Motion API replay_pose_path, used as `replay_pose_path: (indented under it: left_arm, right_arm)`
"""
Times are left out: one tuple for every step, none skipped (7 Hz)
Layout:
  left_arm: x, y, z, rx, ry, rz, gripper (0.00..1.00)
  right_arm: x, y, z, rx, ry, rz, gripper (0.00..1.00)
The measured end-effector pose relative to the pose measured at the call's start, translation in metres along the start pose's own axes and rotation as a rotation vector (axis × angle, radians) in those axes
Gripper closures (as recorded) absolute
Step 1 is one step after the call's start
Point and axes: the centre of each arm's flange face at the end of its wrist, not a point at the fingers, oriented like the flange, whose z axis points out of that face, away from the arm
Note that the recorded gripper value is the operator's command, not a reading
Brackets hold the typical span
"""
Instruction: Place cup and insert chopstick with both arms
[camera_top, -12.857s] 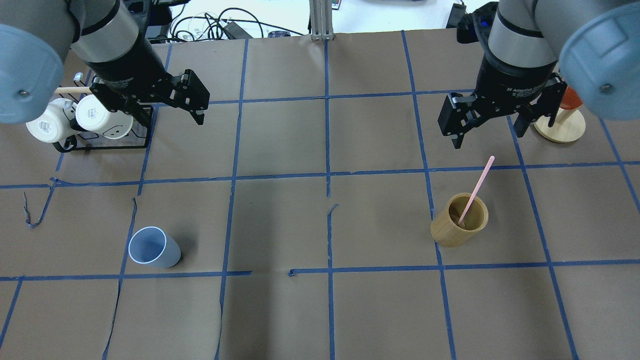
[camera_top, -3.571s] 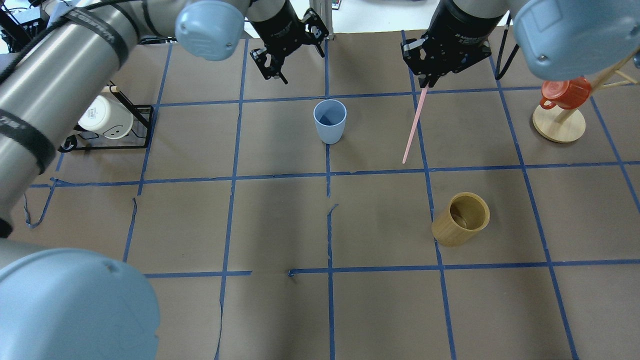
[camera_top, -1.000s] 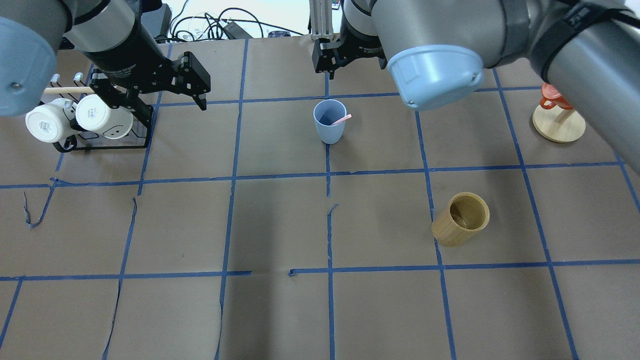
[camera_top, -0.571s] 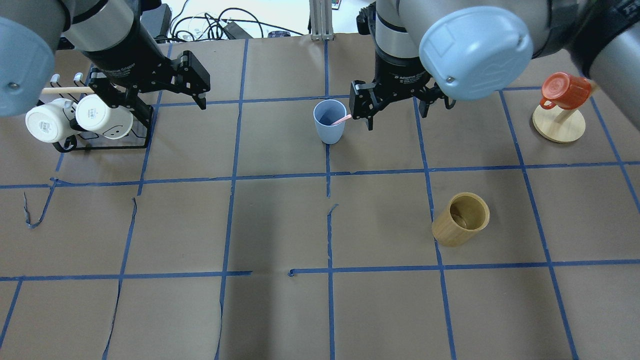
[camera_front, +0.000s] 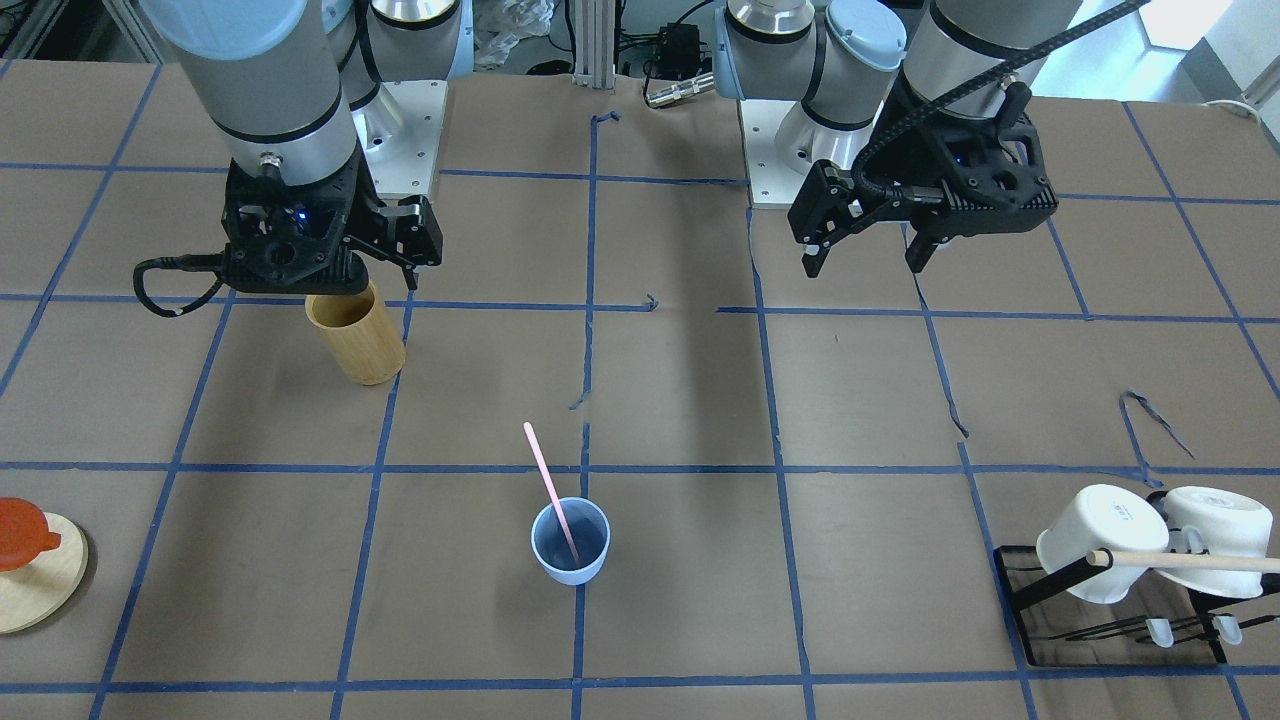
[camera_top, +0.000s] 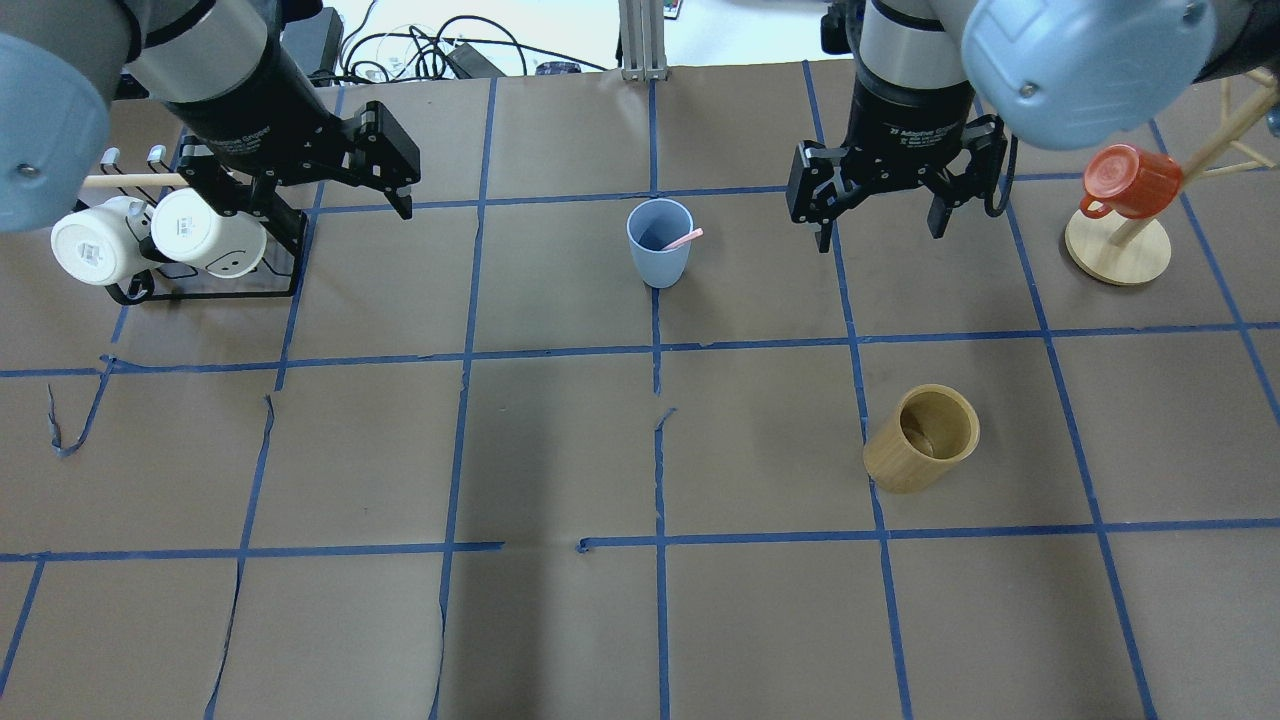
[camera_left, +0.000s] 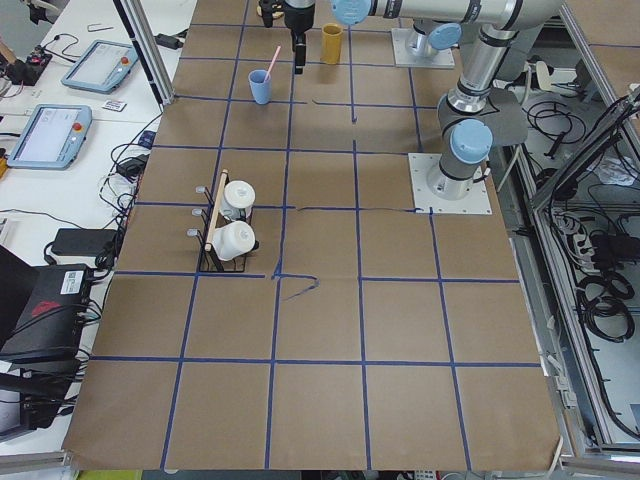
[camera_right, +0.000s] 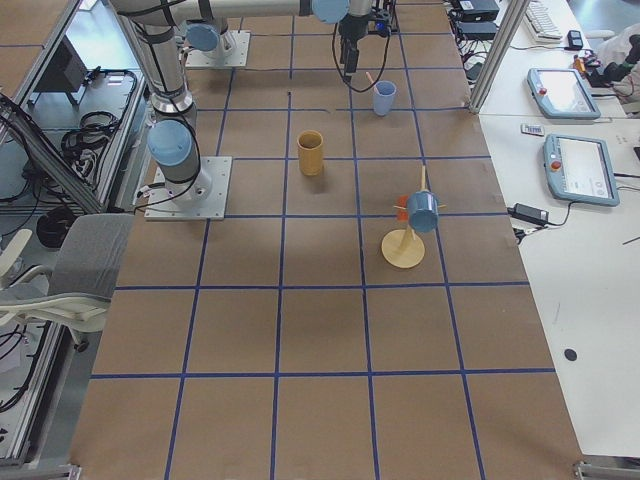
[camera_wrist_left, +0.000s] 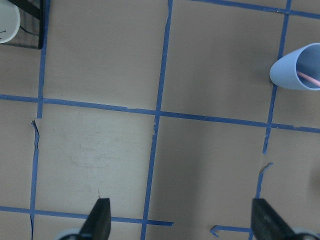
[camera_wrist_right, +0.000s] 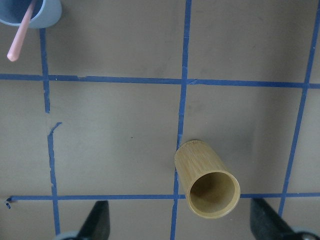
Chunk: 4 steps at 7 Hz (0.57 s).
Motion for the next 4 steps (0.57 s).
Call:
replay_pose_path:
  left_arm:
    - [0.000, 0.000, 0.000, 0.000, 0.000, 0.000, 0.00]
    - [0.000, -0.001, 0.000, 0.000, 0.000, 0.000, 0.00]
    - [0.000, -0.001, 0.001, -0.001, -0.001, -0.001, 0.00]
    - [0.000, -0.001, 0.001, -0.001, -0.001, -0.004, 0.00]
  right_arm:
    - [0.008, 0.002, -0.003, -0.005, 0.000, 0.016, 0.00]
    - [0.015, 0.003, -0.005, -0.006, -0.001, 0.030, 0.00]
    - [0.019, 0.004, -0.006, -0.009, -0.001, 0.043, 0.00]
    - [0.021, 0.005, -0.008, -0.011, -0.002, 0.055, 0.00]
